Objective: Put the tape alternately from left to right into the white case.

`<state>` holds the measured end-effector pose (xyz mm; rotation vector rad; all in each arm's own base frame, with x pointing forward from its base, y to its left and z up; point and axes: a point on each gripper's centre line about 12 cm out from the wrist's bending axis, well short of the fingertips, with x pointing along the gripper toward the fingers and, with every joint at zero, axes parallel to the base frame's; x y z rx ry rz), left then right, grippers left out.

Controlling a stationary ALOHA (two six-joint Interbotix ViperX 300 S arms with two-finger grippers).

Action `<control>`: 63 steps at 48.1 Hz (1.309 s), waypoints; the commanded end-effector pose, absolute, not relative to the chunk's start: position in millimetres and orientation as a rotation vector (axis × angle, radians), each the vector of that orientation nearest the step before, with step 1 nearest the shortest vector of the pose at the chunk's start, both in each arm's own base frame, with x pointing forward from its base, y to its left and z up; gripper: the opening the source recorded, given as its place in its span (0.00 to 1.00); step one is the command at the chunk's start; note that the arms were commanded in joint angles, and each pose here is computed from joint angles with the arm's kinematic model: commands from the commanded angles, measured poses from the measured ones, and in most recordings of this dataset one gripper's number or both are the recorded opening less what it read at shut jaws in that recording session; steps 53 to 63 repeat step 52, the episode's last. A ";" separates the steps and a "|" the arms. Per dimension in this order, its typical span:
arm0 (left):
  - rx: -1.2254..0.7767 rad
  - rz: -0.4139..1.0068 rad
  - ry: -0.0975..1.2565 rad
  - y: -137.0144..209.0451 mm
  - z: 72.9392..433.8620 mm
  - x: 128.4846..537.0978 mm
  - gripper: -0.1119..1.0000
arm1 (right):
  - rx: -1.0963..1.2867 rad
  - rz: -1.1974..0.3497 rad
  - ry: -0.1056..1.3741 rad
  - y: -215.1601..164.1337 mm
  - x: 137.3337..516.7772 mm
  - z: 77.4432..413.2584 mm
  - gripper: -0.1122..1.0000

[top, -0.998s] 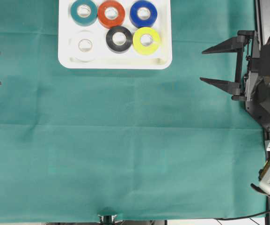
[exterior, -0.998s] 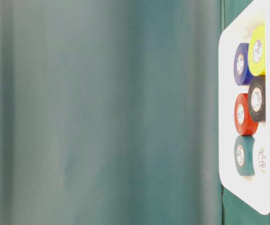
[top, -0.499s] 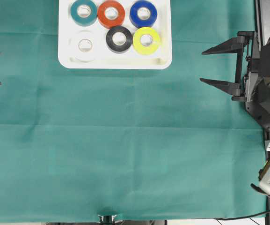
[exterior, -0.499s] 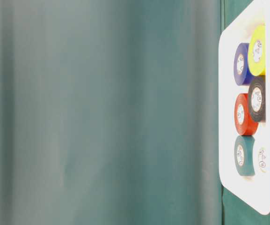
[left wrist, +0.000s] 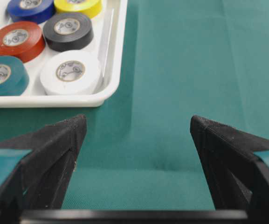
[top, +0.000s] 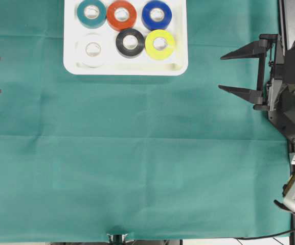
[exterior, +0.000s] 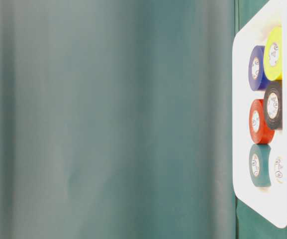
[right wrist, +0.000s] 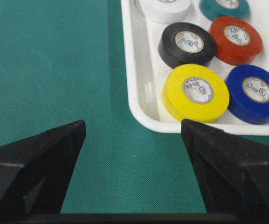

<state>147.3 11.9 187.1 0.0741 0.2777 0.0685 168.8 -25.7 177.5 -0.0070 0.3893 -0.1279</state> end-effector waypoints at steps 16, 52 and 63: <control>0.074 0.072 0.275 12.5 188.9 148.5 0.99 | -0.005 -0.120 0.377 -25.0 171.4 181.4 0.87; 0.073 0.071 0.289 12.4 183.3 147.0 0.99 | -0.002 -0.120 0.401 -24.3 166.8 171.8 0.87; 0.073 0.071 0.289 12.4 183.3 147.0 0.99 | -0.002 -0.120 0.401 -24.3 166.8 171.8 0.87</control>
